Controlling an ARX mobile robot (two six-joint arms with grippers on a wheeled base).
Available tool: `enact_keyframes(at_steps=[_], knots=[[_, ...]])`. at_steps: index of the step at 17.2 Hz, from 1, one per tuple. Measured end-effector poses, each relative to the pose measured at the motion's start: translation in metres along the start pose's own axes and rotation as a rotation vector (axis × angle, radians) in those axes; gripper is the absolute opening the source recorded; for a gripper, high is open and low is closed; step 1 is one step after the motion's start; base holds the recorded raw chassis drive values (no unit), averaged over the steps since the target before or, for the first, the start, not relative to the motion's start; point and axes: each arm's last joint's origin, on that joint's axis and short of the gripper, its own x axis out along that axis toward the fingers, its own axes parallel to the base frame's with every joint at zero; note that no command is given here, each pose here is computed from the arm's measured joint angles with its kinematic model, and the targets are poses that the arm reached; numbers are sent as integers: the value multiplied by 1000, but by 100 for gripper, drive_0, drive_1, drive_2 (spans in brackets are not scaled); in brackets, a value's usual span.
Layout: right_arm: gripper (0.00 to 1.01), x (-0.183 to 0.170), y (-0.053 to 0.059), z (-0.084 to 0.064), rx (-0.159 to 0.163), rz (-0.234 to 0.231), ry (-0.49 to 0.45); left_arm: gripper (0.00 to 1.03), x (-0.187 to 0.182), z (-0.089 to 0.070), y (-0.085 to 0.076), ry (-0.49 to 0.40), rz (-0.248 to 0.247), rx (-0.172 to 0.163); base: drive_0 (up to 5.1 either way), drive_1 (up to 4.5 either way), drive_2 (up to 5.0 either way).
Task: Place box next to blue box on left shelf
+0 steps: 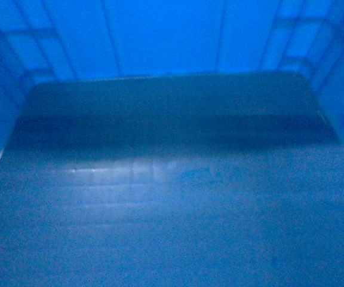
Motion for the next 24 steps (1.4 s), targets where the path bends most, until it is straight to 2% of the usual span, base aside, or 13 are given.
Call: enact_keyframes(at_steps=[1,3,6,7,16,24], knots=[[16,-2,-1,4,5,-12,-42,13,-3,3,-1,-66,-5,-7,0,0,0],[16,-4,-2,12,-21,-41,-117,13,-4,6,-4,-124,-12,-9,0,0,0],[16,-4,-2,10,-53,-48,-104,13,-3,4,-4,-106,-10,3,0,0,0],[16,-4,-2,10,-55,-48,-105,13,-3,3,-4,-106,-12,3,0,0,0],[16,-4,-2,10,-58,-49,-107,13,-3,3,-4,-109,-14,1,0,0,0],[16,-4,-2,10,-59,-49,-106,13,-3,3,-4,-109,-14,1,-141,-141,-141]])
